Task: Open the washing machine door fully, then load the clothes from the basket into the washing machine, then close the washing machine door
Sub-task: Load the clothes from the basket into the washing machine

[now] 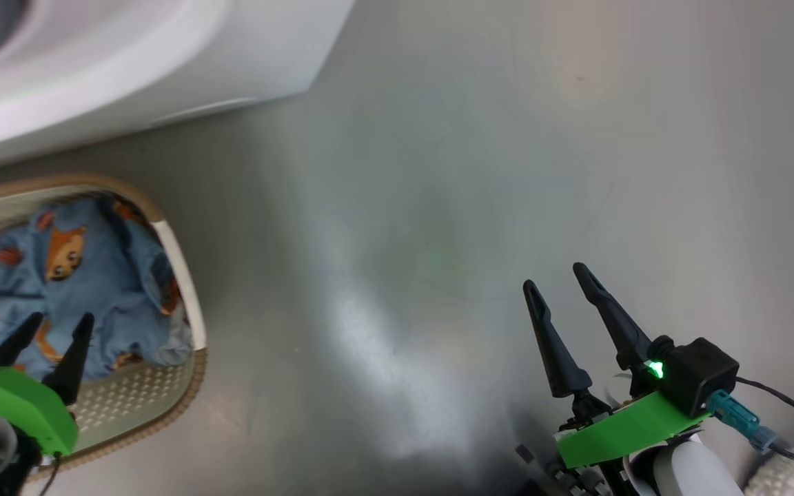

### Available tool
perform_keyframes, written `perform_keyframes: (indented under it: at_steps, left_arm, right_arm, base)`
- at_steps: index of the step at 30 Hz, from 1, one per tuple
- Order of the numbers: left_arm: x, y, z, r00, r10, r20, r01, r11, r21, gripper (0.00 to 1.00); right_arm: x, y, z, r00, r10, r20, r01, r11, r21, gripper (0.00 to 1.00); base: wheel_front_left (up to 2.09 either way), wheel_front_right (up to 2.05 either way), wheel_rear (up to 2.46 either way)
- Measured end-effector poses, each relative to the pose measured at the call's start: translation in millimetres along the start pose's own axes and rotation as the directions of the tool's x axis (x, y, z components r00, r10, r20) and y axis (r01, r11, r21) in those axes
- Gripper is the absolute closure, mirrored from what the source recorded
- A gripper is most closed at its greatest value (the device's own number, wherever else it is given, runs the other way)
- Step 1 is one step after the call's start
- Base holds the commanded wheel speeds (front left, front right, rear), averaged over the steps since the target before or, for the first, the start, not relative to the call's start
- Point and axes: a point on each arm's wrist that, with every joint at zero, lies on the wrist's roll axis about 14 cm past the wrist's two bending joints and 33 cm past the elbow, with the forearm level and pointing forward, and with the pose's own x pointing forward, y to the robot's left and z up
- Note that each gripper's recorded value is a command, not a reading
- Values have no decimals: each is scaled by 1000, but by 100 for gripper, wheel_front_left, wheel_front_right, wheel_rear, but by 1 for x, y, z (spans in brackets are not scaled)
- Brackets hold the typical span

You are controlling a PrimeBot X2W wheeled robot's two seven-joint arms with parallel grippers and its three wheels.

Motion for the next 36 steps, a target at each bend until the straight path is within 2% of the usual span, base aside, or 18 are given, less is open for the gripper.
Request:
perform_keyframes:
  at_steps: [5, 12, 24, 25, 26, 27, 36]
  left_arm:
    - [15, 7, -9, 999, -7, -42, 7, 1000, -5, 0]
    - [37, 29, -20, 995, 23, -94, -20, 999, 39, 0]
    - [56, 36, -31, 990, 64, -125, -75, 993, -87, 0]
    - [57, 36, -30, 990, 64, -124, -76, 993, -92, 18]
    - [58, 36, -30, 990, 67, -122, -79, 992, -98, 73]
    - [59, 35, -28, 991, 65, -121, -77, 992, -102, 100]
    - [49, 16, -14, 995, 43, -87, -54, 990, -128, 100]
  right_arm:
    - [-1, -7, -7, 1000, -24, -17, 25, 1000, 14, 0]
    - [-1, -9, -21, 998, -33, -61, 34, 999, 11, 0]
    - [-2, -10, -27, 996, -37, -78, 38, 999, 10, 0]
    - [-2, -10, -27, 996, -37, -78, 38, 999, 10, 0]
    - [-2, -10, -27, 996, -38, -78, 39, 999, 10, 0]
    - [-2, -10, -27, 996, -39, -76, 40, 999, 10, 0]
    - [-1, -11, -10, 999, -38, -25, 38, 999, -2, 0]
  base:
    - [0, 0, 0]
    - [0, 0, 0]
    - [0, 0, 0]
    - [0, 0, 0]
    - [0, 0, 0]
    - [0, 0, 0]
    - [0, 0, 0]
